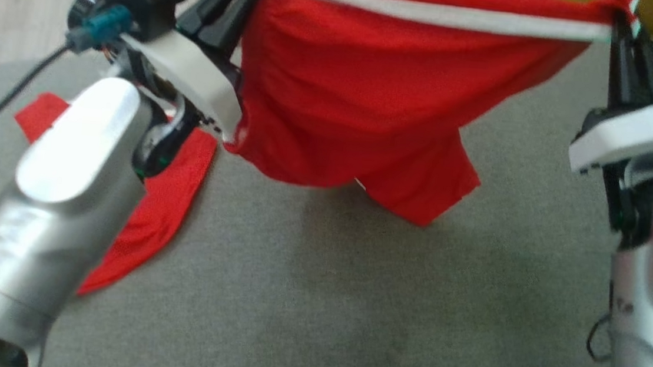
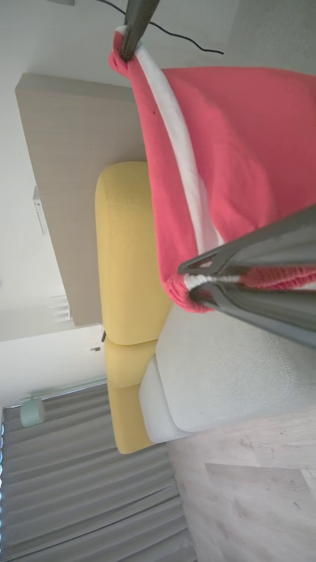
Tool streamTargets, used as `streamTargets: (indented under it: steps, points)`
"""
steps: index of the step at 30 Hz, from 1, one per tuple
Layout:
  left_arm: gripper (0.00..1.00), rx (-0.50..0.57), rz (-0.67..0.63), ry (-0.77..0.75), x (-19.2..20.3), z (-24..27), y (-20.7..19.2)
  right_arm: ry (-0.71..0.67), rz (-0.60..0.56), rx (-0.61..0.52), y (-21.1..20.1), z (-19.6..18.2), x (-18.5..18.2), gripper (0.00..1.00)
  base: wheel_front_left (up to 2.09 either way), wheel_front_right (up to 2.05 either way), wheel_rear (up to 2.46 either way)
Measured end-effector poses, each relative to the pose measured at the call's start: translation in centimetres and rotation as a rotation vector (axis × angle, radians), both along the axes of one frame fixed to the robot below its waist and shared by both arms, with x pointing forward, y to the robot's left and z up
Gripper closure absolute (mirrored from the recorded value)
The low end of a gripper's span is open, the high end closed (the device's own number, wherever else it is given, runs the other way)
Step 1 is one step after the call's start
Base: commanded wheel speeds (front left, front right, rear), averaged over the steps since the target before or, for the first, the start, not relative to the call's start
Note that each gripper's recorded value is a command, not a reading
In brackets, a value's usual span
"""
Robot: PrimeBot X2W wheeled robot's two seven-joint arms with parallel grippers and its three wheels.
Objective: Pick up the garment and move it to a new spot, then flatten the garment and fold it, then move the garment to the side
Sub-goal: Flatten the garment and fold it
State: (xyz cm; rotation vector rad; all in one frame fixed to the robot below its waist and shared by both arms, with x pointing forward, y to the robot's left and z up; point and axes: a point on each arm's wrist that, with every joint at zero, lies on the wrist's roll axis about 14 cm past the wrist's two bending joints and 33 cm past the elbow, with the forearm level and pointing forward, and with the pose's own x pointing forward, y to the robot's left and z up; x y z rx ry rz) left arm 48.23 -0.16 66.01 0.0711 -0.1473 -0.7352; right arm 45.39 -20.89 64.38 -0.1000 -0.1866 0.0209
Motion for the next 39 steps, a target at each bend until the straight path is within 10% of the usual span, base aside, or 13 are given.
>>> streamTargets:
  steps: [14,21,29,39]
  points:
    - [1.00,-0.052,0.109,-0.139,14.9,5.4,1.6,-0.194,-0.070,-0.120,-1.8,7.7,14.2,1.00,0.00,0.00,0.00]
    - [1.00,-0.147,0.085,-0.144,17.6,1.9,-0.4,-0.020,-0.089,-0.083,-3.4,-1.1,17.2,1.00,0.00,0.00,0.00]
    - [1.00,-0.044,-0.017,0.198,11.1,-15.1,-3.1,0.453,-0.136,-0.084,-5.3,-17.6,12.9,1.00,0.00,0.00,0.00]
    - [1.00,0.061,-0.138,0.343,1.1,-21.0,-4.0,0.668,-0.186,-0.068,-7.9,-21.4,7.1,1.00,0.00,0.00,0.00]
